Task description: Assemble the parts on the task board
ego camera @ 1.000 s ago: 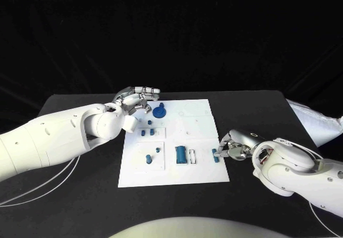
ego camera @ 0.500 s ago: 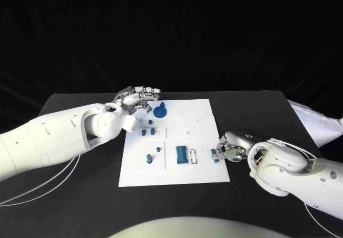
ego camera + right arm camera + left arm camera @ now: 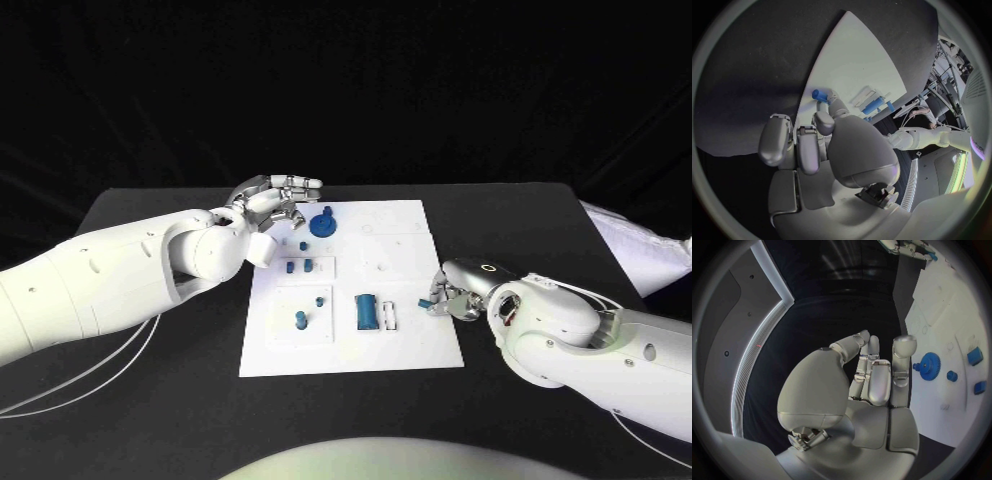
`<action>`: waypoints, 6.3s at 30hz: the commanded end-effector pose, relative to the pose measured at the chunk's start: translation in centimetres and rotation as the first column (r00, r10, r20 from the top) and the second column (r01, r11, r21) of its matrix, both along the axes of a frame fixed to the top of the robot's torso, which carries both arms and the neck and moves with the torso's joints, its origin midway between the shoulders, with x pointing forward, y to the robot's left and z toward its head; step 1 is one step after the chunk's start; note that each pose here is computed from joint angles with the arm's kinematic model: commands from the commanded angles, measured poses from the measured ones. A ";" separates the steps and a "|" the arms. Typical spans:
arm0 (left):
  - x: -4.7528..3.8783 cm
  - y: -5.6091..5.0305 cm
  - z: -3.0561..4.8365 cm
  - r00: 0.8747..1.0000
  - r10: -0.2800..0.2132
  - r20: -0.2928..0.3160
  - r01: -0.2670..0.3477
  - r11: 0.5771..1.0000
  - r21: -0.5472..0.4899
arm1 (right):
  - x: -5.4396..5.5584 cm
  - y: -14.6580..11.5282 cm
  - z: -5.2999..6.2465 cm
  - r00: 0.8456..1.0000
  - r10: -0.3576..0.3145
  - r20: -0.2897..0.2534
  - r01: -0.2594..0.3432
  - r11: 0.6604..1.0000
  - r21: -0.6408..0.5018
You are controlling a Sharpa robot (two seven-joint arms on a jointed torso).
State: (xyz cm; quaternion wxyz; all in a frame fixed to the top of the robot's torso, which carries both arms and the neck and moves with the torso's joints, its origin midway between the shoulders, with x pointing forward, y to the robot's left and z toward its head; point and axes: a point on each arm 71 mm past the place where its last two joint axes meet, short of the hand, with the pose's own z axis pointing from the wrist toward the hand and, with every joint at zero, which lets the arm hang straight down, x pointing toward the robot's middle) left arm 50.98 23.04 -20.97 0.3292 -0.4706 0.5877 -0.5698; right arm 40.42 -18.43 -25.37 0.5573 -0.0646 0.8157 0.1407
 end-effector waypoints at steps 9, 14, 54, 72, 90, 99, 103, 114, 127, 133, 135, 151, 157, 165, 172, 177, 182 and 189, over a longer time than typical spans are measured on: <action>-0.04 -0.3 0.08 1.000 -0.016 0.004 0.016 1.000 -0.013 | -0.5 -0.3 -1.7 0.997 -0.003 -0.082 -0.006 0.994 -0.111; -0.03 -0.4 0.08 1.000 -0.017 0.004 0.017 1.000 -0.013 | -0.6 -0.2 -1.6 0.994 -0.034 -0.100 0.030 0.999 -0.035; -0.04 -0.4 0.06 1.000 -0.019 0.002 0.019 1.000 -0.013 | -0.8 3.1 -0.8 0.955 -0.067 -0.290 0.167 0.927 0.335; -0.06 -0.5 0.06 1.000 -0.021 0.000 0.021 1.000 -0.013 | -0.7 3.2 -0.6 0.968 -0.071 -0.241 0.143 0.945 0.296; -0.06 -0.5 0.06 1.000 -0.024 0.001 0.024 1.000 -0.015 | -0.8 3.6 -0.8 0.965 -0.054 -0.255 0.126 0.953 0.277; -0.06 -0.5 0.06 1.000 -0.023 0.000 0.023 1.000 -0.014 | -0.7 3.7 -0.7 0.969 -0.052 -0.242 0.121 0.953 0.278; -0.06 -0.5 0.06 1.000 -0.023 0.000 0.023 1.000 -0.014 | -0.7 3.7 -0.6 0.972 -0.050 -0.228 0.115 0.952 0.284; -0.09 -0.4 0.07 1.000 -0.021 0.000 0.021 1.000 -0.014 | -1.6 3.0 -0.4 0.970 0.006 -0.242 0.068 0.953 0.295; -0.09 -0.3 0.07 1.000 -0.020 0.000 0.020 1.000 -0.013 | -1.8 2.5 -0.5 0.969 0.021 -0.248 0.047 0.963 0.265; -0.09 -0.4 0.08 1.000 -0.020 0.001 0.020 1.000 -0.013 | -1.7 2.6 -0.6 0.969 0.019 -0.248 0.047 0.964 0.260; -0.09 -0.4 0.08 1.000 -0.021 0.001 0.021 1.000 -0.013 | -1.6 2.6 -0.6 0.969 0.017 -0.247 0.048 0.965 0.256; -0.07 -0.6 0.08 1.000 -0.024 0.002 0.024 1.000 -0.014 | -0.6 2.8 -1.2 0.974 -0.005 -0.228 0.059 0.971 0.233; -0.06 -0.5 0.07 1.000 -0.023 0.002 0.023 1.000 -0.014 | -0.7 3.0 -0.9 0.977 0.009 -0.214 0.051 0.960 0.274; -0.03 -0.5 0.12 1.000 -0.018 0.008 0.018 1.000 -0.016 | -0.7 2.8 0.0 0.969 0.041 -0.245 0.079 0.885 0.459; 0.03 -0.5 0.15 1.000 -0.019 0.010 0.020 0.999 -0.039 | 0.8 2.1 2.0 0.954 0.106 -0.279 0.108 0.748 0.655; 0.25 -0.5 0.06 1.000 -0.008 0.004 0.008 0.998 -0.060 | 2.6 1.3 3.0 0.943 0.164 -0.290 0.123 0.637 0.761; 0.50 -0.3 -0.15 1.000 0.016 0.004 -0.016 0.998 -0.068 | 5.5 -0.5 3.6 0.940 0.173 -0.294 0.166 0.523 0.836; 0.95 0.3 -0.61 0.998 0.053 0.014 -0.052 0.997 -0.064 | 9.7 -4.3 3.4 0.953 0.072 -0.293 0.252 0.348 0.903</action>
